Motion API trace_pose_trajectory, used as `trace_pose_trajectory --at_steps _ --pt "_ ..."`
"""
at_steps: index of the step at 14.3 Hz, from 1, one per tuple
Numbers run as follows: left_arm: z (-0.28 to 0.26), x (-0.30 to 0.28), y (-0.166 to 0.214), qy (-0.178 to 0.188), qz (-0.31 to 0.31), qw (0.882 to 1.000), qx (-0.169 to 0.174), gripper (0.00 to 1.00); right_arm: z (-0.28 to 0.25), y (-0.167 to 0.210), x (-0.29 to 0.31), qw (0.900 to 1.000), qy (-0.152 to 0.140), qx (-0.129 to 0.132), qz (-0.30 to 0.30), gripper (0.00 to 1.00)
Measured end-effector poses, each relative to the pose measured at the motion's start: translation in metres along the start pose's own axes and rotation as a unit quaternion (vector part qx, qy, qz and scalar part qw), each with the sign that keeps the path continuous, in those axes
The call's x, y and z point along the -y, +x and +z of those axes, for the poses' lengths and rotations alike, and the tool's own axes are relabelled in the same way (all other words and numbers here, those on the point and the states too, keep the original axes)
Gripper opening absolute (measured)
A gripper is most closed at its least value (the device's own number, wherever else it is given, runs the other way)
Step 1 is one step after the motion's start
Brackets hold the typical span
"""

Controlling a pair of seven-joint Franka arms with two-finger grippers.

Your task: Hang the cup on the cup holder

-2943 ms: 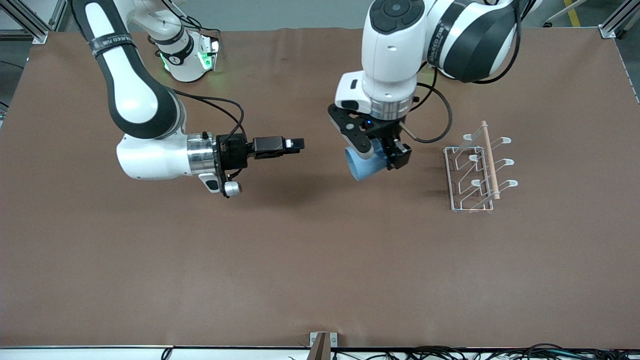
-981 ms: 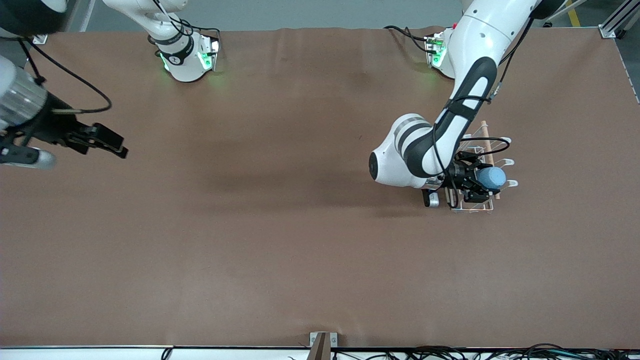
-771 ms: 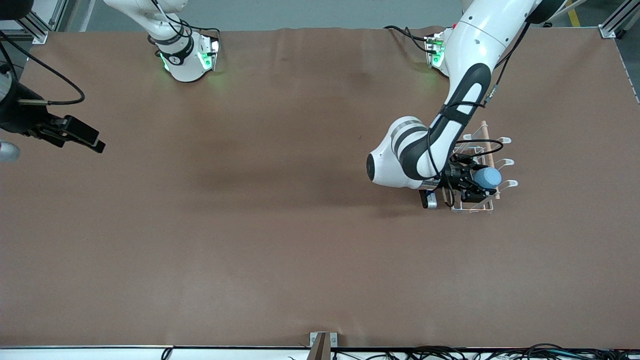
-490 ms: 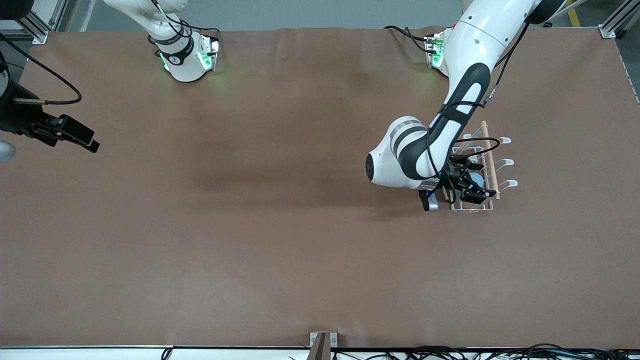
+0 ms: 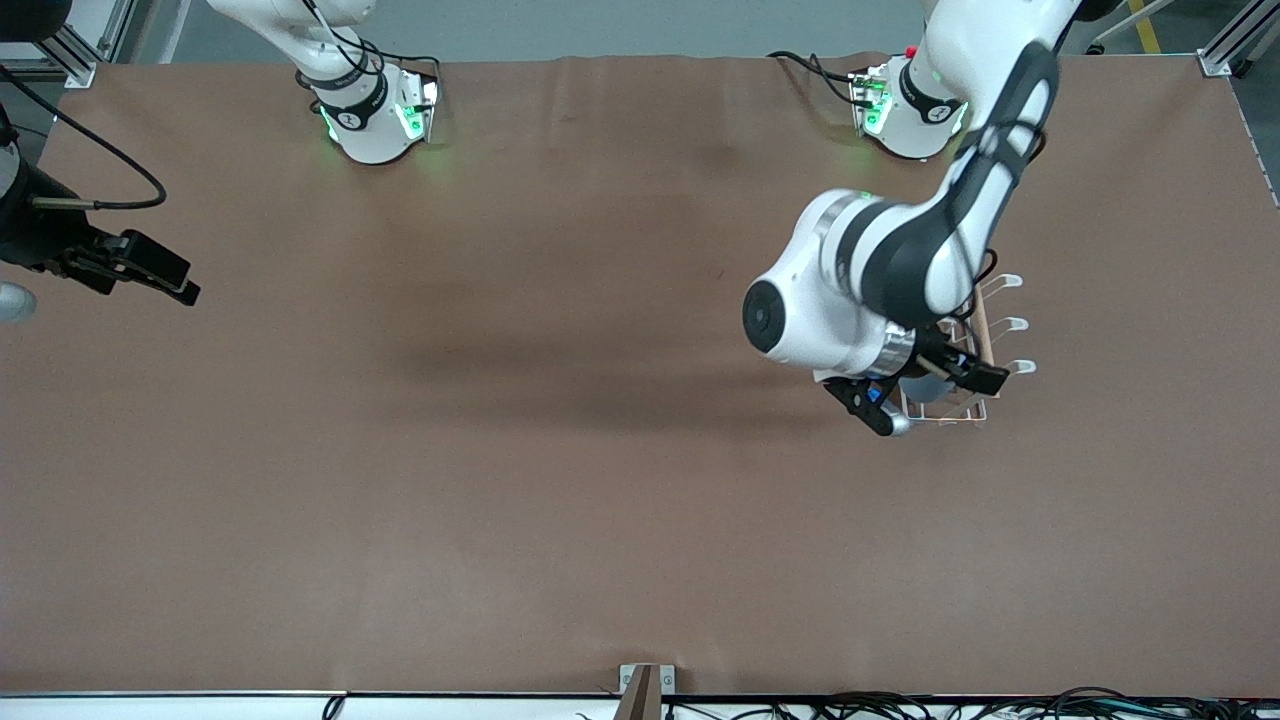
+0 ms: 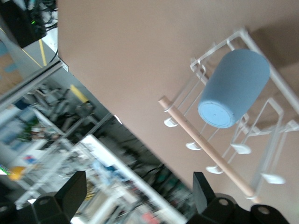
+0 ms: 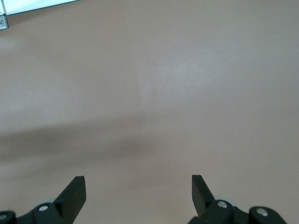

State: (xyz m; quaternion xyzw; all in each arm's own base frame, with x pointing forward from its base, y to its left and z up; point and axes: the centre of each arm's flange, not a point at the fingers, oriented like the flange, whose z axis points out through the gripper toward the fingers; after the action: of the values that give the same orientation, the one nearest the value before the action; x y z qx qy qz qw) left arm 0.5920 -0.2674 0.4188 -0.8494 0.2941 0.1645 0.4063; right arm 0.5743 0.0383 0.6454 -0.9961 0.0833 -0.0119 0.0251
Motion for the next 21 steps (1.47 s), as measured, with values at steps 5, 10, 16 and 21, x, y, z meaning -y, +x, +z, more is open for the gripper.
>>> trace_pose_trajectory --at_steps 5,10,16,21 --pt "-0.039 0.092 -0.073 -0.125 -0.161 0.977 -0.059 1.0 0.0 0.002 -0.018 1.0 -0.007 0.007 -0.006 1.0" --pt "-0.054 0.154 -0.149 -0.226 -0.234 0.94 -0.103 1.0 -0.011 -0.006 -0.037 1.0 -0.011 0.014 -0.001 1.0" --pt "-0.031 0.205 -0.2 -0.344 -0.273 0.889 -0.128 1.0 -0.015 -0.009 -0.063 1.0 -0.014 0.023 -0.009 1.0" --pt "-0.006 0.212 -0.223 -0.382 -0.298 0.861 -0.157 1.0 -0.015 -0.015 -0.061 1.0 -0.014 0.024 -0.012 0.99"
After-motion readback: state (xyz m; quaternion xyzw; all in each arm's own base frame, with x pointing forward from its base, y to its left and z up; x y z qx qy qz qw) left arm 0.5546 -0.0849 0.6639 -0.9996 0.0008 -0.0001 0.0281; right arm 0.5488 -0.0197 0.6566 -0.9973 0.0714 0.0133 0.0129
